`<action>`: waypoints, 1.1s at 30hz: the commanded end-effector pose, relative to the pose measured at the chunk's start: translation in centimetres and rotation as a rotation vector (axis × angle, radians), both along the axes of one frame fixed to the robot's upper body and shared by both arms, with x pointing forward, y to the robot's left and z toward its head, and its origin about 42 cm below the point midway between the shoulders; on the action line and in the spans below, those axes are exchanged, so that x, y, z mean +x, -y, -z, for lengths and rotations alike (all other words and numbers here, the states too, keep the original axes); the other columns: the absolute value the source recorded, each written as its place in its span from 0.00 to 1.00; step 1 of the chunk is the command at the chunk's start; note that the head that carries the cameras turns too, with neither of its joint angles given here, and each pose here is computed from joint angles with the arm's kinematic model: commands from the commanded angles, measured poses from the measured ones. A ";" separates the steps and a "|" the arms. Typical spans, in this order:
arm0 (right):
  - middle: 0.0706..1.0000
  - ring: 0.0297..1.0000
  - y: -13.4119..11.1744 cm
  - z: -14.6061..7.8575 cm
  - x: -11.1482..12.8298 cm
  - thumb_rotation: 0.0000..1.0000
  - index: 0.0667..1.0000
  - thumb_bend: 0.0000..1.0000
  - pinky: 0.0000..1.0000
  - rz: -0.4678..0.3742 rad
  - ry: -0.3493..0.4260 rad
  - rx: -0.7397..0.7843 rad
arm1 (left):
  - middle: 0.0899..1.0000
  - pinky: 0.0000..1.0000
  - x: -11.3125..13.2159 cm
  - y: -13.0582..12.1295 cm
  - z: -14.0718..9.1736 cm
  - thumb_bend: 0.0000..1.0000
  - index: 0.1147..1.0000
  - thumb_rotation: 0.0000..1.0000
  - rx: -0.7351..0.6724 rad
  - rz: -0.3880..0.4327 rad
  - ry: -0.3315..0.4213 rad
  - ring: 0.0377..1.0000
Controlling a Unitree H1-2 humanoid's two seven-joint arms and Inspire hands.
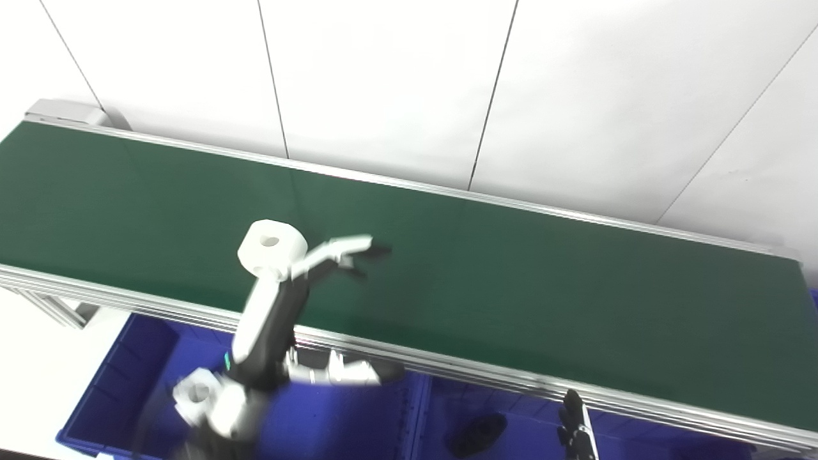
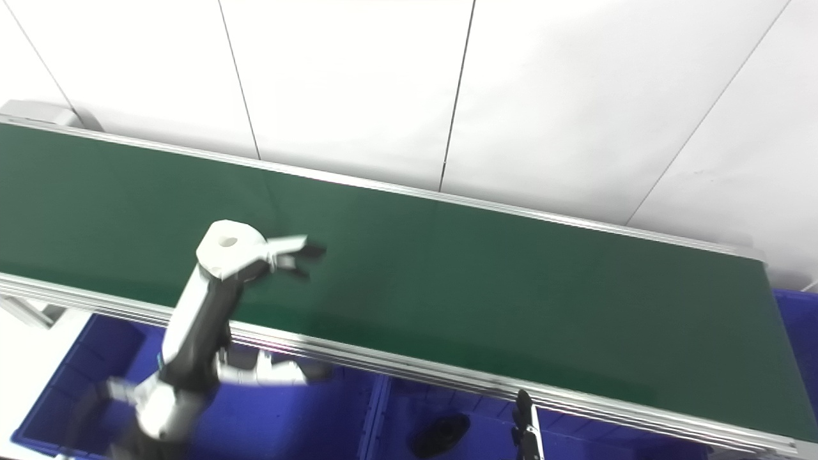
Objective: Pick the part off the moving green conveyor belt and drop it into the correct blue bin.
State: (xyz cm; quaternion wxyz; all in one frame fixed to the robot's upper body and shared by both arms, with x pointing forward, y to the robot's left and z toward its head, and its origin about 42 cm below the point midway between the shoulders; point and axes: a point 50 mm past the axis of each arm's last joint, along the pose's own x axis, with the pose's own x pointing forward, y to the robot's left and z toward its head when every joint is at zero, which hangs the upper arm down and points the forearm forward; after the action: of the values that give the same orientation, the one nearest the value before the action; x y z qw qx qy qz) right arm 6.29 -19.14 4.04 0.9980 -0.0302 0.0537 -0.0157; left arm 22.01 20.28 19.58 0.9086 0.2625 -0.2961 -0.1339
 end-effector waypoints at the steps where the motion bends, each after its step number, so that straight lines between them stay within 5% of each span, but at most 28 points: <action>1: 1.00 1.00 -0.2 -1.0 0.2 1.00 1.00 0.68 1.00 0.000 0.063 0.006 | 0.83 0.60 1.9 -0.5 -2.1 1.00 0.73 0.34 0.108 0.018 0.042 0.77; 9: 1.00 1.00 -0.2 -1.2 0.2 1.00 1.00 0.66 1.00 -0.004 0.070 0.018 | 0.88 0.80 8.2 -1.5 -5.2 1.00 0.82 0.28 0.500 0.017 0.144 0.87; 17: 1.00 1.00 -0.3 -1.5 0.1 1.00 1.00 0.65 0.99 -0.010 0.064 0.011 | 0.86 0.84 13.5 -1.2 -4.1 1.00 0.82 0.32 0.740 0.005 0.150 0.86; 33: 1.00 0.99 -0.9 -2.1 0.0 1.00 1.00 0.66 0.98 -0.010 0.059 0.016 | 0.87 0.83 17.1 -1.2 0.7 1.00 0.84 0.31 0.811 0.095 -0.132 0.88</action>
State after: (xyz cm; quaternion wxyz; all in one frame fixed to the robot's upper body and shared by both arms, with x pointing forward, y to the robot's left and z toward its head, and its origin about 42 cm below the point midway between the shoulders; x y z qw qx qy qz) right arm 6.32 -18.47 5.36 0.9989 -0.0259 0.0361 -0.0112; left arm 38.00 21.82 16.68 0.7461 0.5715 -0.1435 -0.3101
